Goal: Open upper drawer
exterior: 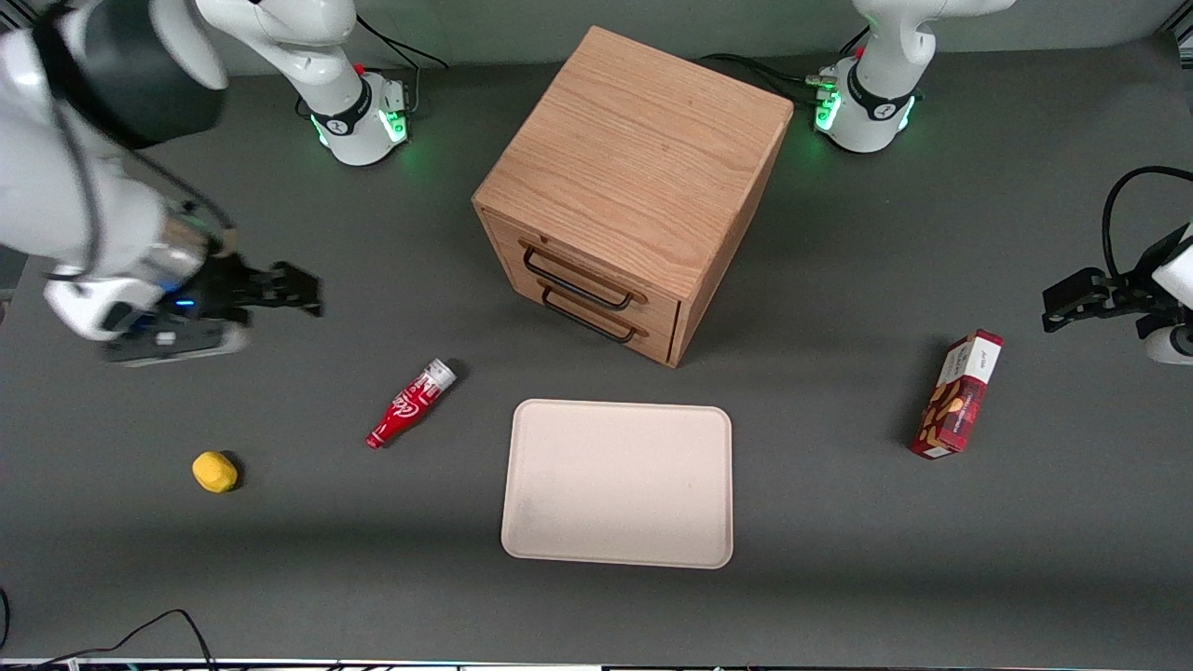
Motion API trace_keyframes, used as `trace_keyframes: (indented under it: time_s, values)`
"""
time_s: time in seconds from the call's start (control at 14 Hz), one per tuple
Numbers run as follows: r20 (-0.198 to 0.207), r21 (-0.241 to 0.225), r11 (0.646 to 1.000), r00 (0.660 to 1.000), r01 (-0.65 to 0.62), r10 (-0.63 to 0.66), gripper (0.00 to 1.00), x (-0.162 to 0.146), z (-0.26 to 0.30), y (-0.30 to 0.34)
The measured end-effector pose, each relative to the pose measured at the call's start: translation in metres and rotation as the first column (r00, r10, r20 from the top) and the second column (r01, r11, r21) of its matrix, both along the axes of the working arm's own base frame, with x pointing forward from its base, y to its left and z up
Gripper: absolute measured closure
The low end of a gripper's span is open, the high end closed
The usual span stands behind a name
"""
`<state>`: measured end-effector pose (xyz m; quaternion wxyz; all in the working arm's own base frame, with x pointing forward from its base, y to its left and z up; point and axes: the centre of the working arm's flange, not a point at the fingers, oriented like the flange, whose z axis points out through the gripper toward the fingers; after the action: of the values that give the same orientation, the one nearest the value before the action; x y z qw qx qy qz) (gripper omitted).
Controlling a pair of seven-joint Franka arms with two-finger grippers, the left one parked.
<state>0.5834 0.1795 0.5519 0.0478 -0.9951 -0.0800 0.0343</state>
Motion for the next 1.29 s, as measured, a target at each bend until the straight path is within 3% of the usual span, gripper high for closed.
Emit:
trace_keyframes:
  time_s: [0.14, 0.29, 0.5, 0.64, 0.79, 1.29]
  values:
    - [-0.021, 0.046, 0.993, 0.994, -0.109, 0.11, 0.0, -0.007, -0.014, 0.059]
    - [-0.017, 0.107, 0.972, 0.977, -0.209, 0.212, 0.0, -0.019, -0.022, 0.117]
    - [0.008, 0.164, 0.91, 0.923, -0.381, 0.385, 0.0, -0.031, -0.043, 0.173]
    - [0.019, 0.173, 0.849, 0.863, -0.5, 0.504, 0.0, -0.029, -0.065, 0.185]
    - [0.023, 0.196, 0.807, 0.825, -0.557, 0.564, 0.0, -0.027, -0.082, 0.193]
    - [0.035, 0.167, 0.751, 0.765, -0.639, 0.643, 0.0, -0.04, -0.123, 0.237]
